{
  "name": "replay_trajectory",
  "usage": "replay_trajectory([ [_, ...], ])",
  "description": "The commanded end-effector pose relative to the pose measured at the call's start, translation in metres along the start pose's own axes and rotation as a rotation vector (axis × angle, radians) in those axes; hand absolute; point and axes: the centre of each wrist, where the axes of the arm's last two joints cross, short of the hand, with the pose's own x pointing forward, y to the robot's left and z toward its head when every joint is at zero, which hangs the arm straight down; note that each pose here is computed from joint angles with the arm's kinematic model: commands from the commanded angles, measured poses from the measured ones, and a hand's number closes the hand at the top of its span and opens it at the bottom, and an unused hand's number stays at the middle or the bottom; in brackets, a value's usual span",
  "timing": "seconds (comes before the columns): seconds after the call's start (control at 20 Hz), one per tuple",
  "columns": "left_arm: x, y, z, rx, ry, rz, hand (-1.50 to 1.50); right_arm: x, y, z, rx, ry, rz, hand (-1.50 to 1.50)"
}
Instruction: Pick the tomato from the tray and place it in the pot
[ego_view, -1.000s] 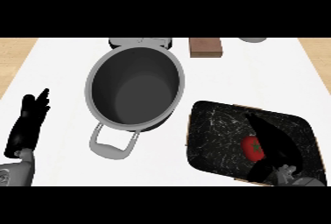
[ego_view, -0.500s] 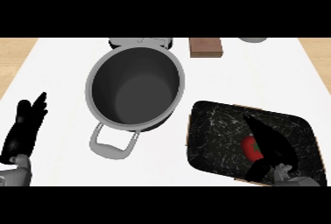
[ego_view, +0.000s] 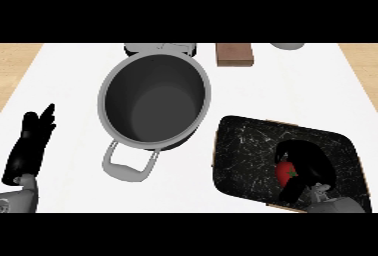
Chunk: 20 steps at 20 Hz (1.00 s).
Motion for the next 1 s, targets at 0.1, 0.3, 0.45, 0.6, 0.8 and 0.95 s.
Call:
replay_trajectory([
  [0.1, 0.004, -0.004, -0.014, 0.009, 0.005, -0.009, 0.0, 0.008, 0.0, 0.008, -0.11, -0.05, 0.052, 1.5],
  [0.3, -0.004, -0.009, -0.003, 0.009, 0.004, 0.002, 0.0, 0.006, -0.002, -0.007, -0.092, -0.029, 0.054, 1.5],
  [0.45, -0.002, -0.008, 0.002, 0.002, 0.008, 0.003, 0.0, -0.003, -0.001, -0.003, -0.059, -0.034, 0.072, 1.5],
  [0.6, -0.003, 0.0, -0.002, 0.009, -0.002, 0.0, 0.0, -0.014, -0.007, 0.016, -0.138, -0.017, 0.072, 1.5],
  [0.8, 0.006, 0.018, 0.004, 0.004, -0.003, -0.014, 0.0, 0.007, -0.051, 0.025, -0.314, 0.005, 0.117, 1.5],
  [0.95, 0.001, 0.001, 0.0, 0.005, 0.012, 0.017, 0.0, 0.007, -0.064, 0.053, -0.435, -0.061, 0.006, 1.5],
])
